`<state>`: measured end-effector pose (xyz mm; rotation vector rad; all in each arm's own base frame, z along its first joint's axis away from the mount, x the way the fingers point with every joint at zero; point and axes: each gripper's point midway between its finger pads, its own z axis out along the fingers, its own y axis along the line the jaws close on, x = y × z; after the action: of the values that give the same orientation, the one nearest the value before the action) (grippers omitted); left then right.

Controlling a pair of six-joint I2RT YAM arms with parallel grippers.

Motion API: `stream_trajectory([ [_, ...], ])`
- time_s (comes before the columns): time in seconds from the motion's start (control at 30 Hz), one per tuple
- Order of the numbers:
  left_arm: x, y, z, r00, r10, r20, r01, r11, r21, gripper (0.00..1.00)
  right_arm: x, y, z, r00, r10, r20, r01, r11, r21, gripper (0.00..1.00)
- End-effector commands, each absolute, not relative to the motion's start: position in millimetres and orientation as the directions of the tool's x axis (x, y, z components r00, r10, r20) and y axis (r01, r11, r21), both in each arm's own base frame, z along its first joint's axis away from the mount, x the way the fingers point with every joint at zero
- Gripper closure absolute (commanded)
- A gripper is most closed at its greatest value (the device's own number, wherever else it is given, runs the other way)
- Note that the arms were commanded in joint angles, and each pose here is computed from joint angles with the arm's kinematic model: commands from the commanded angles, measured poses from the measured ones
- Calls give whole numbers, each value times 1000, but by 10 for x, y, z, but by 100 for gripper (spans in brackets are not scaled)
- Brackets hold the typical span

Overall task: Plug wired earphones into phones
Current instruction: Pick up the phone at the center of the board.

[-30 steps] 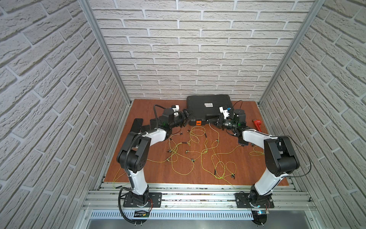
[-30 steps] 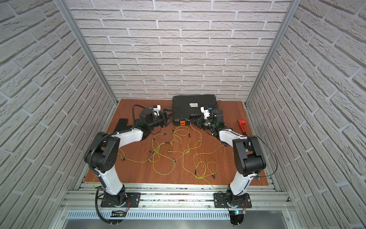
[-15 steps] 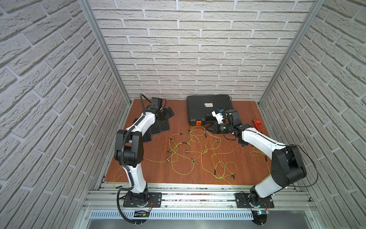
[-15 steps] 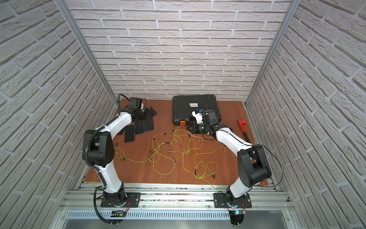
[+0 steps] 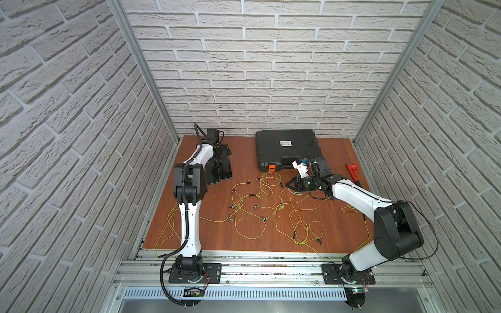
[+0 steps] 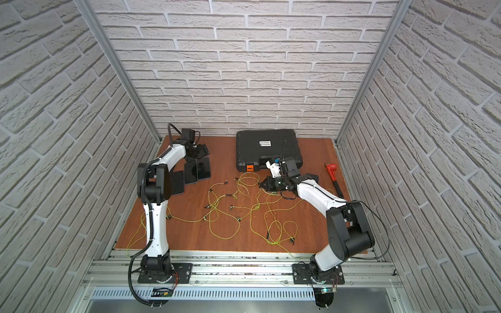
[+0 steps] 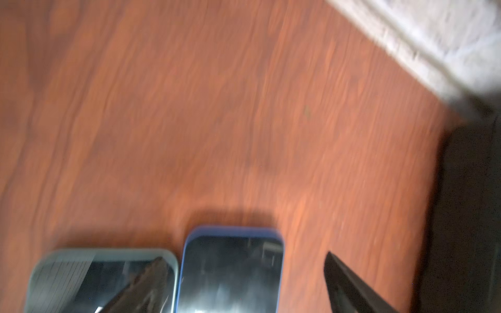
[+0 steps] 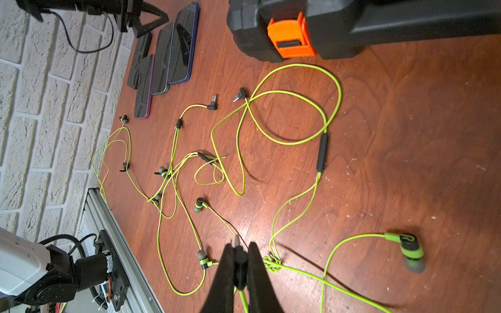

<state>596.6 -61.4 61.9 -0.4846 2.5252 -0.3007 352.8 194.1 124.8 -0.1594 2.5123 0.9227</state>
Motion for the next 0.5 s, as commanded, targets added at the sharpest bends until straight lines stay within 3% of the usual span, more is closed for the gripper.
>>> stream_trajectory([
  [0.0, 6119, -570, 469, -794, -367, -485, -258, 925, -278, 10, 3497, 1926, 1343, -865, 35, -500, -292, 775, 560, 94],
  [0.2, 5977, -636, 251, -858, -307, -412, -247, 949, -194, 12, 3479, 1866, 1357, -858, 25, -514, -294, 795, 530, 94],
  [0.47, 5439, -788, 88, -946, -177, -271, -165, 984, -66, 10, 3541, 1873, 1330, -855, 12, -519, -303, 800, 518, 94],
])
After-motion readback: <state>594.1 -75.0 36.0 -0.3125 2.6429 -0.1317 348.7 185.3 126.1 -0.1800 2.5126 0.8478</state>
